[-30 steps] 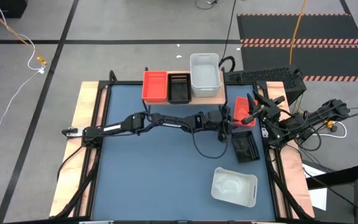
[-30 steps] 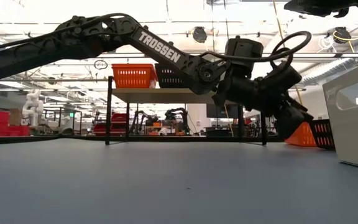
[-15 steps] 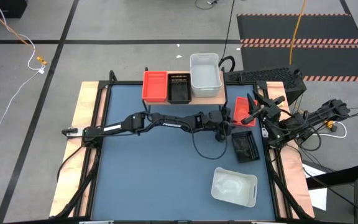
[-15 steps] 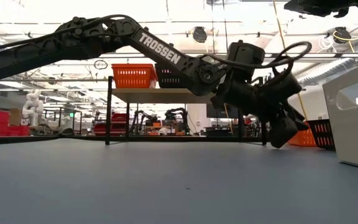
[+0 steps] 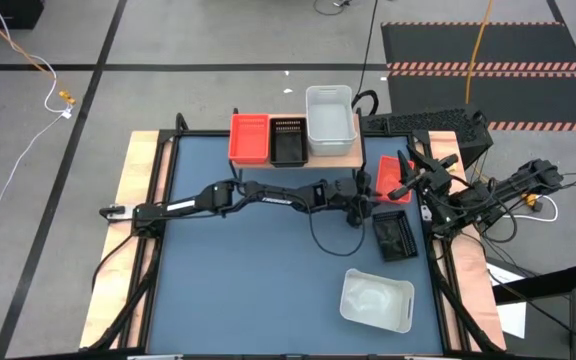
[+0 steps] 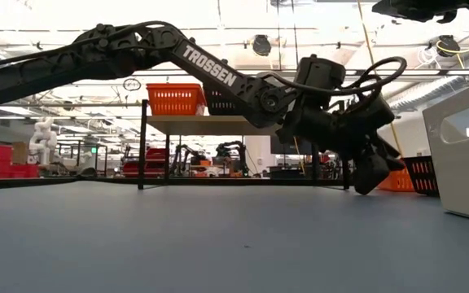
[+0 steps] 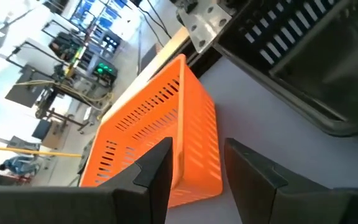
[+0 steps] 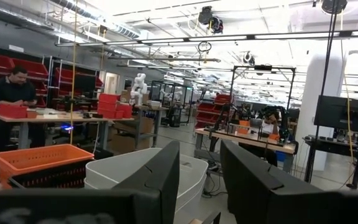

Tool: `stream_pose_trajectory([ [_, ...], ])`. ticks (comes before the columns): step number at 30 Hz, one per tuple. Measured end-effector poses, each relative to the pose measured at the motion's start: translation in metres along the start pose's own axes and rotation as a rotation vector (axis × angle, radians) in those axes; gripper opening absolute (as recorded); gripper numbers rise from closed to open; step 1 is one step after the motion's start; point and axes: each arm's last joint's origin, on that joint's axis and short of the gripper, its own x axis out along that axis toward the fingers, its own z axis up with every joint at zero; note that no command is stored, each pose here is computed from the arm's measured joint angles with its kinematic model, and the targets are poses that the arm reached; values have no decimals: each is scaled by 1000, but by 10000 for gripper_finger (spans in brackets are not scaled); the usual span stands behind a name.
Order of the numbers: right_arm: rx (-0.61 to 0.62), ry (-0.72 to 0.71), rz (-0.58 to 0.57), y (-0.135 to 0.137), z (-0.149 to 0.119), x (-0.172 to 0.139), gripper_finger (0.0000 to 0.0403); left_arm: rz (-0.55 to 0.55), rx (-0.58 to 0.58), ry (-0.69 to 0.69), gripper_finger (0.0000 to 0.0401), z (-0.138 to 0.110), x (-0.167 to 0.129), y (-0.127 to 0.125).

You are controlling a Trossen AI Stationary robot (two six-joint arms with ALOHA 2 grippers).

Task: Stack baskets on shelf by color
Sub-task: Stack the orange bin on top of the other orange bins on the shelf

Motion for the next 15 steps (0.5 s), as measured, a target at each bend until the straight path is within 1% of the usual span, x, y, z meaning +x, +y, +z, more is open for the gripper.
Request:
stream_pose_trajectory([
  [11, 0, 0, 0, 0, 0, 0, 109, -46, -17, 40, 145, 0, -1, -4],
  [15, -5, 0, 0, 0, 0, 0, 109, -55, 15, 32, 145, 6, -1, -10],
])
